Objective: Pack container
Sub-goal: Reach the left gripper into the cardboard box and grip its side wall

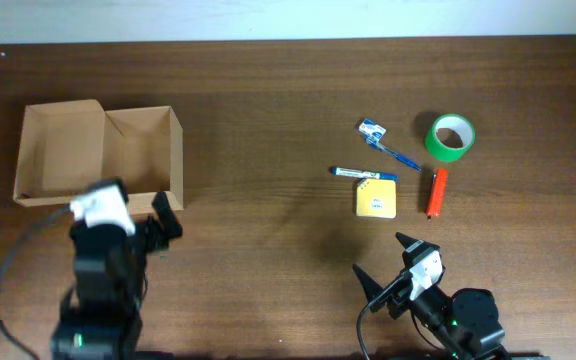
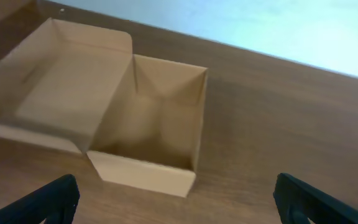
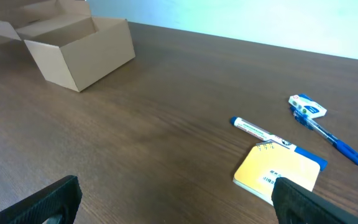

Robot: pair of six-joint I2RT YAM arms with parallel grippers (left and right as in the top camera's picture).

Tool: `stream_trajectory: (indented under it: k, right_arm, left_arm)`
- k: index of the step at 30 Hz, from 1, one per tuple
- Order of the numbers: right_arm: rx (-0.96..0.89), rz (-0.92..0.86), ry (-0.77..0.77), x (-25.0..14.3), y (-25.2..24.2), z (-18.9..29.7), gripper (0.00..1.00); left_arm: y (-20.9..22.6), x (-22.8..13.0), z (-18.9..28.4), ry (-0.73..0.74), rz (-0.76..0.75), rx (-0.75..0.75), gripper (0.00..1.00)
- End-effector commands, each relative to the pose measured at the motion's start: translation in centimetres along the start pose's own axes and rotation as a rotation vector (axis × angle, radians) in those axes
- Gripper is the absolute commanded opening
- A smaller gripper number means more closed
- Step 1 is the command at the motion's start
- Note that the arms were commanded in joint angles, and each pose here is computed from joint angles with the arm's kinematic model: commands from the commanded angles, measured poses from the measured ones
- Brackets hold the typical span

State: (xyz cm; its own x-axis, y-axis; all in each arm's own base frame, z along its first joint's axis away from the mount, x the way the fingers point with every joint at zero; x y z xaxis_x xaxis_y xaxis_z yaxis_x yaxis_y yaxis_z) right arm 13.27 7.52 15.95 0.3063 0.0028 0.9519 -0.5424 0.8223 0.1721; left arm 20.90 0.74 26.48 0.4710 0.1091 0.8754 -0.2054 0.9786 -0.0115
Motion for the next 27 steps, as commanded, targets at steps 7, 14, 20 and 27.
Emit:
stream_trajectory:
  k: [7,14,20,27]
  right_arm:
    - [0.001,-0.01,0.002,-0.2,0.0,-0.1,0.99]
    - [0.001,-0.01,0.002,-0.2,0.0,-0.1,0.99]
    - [0.001,-0.01,0.002,-0.2,0.0,-0.1,0.99]
    - [0.001,-0.01,0.002,-0.2,0.0,-0.1,0.99]
  left_arm:
    - [-1.9,4.5,-7.4,0.172,-0.148,0.064,1.0]
    - [-3.3,3.9,-13.2,0.334,-0.206,0.06,0.99]
    - [-4.1,1.4,-15.9,0.434,-0.218,0.018,1.0]
    - [-4.3,-0.5,-17.8,0.5,-0.229,0.014,1.0]
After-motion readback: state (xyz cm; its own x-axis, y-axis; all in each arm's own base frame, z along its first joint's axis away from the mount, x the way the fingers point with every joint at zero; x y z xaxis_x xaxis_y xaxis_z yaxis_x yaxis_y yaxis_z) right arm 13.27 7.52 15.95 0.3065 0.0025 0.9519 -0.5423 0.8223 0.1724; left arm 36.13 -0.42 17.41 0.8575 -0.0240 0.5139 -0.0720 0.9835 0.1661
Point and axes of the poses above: each gripper's point midway between its finger pads, its own z axis back along the fingers, its own y axis along the line the jaws close on, x = y × z, the point moved 8 cm from there along z, back along the fingers, and after that the axes turned 6 degrees about -z, right-handed, at the moved point
